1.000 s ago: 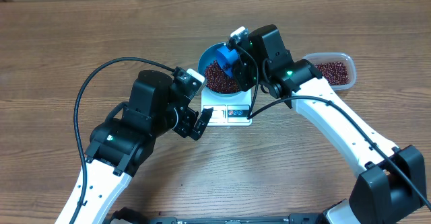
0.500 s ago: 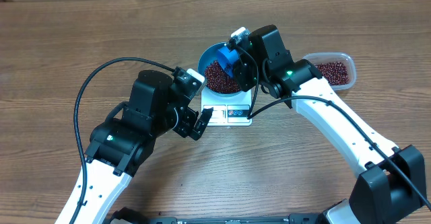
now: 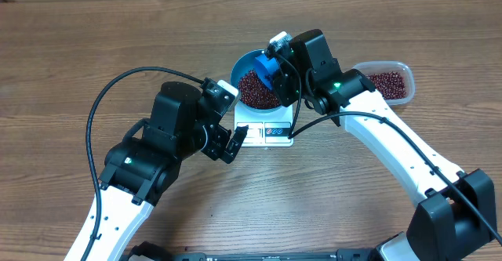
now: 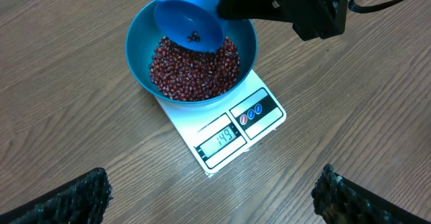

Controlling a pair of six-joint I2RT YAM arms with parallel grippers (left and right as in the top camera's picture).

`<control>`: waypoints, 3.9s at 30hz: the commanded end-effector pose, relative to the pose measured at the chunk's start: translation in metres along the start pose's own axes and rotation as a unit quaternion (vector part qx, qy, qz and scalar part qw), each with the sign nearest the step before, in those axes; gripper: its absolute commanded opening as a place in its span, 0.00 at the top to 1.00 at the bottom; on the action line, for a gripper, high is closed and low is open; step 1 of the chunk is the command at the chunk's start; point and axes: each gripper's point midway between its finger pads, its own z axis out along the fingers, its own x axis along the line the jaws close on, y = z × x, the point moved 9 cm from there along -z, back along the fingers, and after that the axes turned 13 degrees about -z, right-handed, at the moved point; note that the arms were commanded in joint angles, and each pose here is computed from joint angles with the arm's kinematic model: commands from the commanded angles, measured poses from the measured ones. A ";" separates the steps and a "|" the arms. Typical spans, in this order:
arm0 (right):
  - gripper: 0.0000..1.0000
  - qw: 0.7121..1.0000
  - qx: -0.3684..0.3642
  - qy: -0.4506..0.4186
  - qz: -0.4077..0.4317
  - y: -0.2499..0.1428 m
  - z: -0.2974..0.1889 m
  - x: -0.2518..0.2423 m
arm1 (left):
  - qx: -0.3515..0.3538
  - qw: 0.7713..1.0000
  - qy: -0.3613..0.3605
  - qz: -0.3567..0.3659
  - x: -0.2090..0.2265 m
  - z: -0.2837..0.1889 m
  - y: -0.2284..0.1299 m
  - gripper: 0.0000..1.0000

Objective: Scoop item into bowl and weigh 150g on scale
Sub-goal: 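Tip the scoop with the right gripper to add a few beans, then move the scoop with the right gripper back to the bean tub, then lower the blue scoop into the bean tub with the right gripper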

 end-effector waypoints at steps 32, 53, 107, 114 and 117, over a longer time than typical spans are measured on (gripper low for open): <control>0.96 0.999 -0.036 -0.019 -0.003 0.017 -0.022 -0.005 | 0.005 1.000 -0.006 0.008 0.000 0.003 -0.001 0.00; 0.96 0.967 -0.121 -0.020 0.224 0.025 -0.087 -0.029 | 0.005 1.000 -0.006 0.008 0.000 0.003 -0.001 0.00; 0.96 0.942 0.081 -0.312 0.091 -0.077 -0.179 -0.128 | 0.005 1.000 -0.006 0.008 0.000 0.003 -0.001 0.00; 0.96 0.926 0.048 -0.318 0.195 -0.078 -0.178 -0.129 | 0.005 1.000 -0.006 0.008 0.000 0.003 -0.001 0.00; 0.96 0.904 0.024 -0.318 0.285 -0.080 -0.173 -0.130 | 0.005 1.000 -0.006 0.008 0.000 0.003 -0.001 0.00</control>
